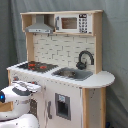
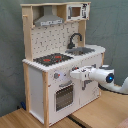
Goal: Play with the kitchen
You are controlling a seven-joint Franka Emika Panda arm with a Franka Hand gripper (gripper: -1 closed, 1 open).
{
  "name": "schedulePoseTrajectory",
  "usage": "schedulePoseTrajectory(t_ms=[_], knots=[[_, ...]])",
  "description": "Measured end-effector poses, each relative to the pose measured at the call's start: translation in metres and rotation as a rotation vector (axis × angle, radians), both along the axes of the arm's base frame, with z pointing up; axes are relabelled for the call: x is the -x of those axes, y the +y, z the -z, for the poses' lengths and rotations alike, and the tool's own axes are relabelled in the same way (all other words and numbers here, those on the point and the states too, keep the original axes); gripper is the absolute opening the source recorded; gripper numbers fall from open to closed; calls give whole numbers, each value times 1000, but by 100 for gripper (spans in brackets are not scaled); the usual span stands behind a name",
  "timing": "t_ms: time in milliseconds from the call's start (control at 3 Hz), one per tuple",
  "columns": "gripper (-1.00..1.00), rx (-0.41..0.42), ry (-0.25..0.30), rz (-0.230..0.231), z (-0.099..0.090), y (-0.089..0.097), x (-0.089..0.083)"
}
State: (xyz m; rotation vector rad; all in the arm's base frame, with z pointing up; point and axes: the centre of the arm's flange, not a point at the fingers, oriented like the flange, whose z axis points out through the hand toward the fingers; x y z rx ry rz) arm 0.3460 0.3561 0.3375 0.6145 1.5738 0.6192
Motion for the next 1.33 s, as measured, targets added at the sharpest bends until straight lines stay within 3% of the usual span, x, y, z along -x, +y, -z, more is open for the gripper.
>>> schedulePoseTrajectory(t_ms=[333,1333], knots=[[-100,-23,1,9,0,-3,-1],[-100,-356,12,34,0,-2,-1]])
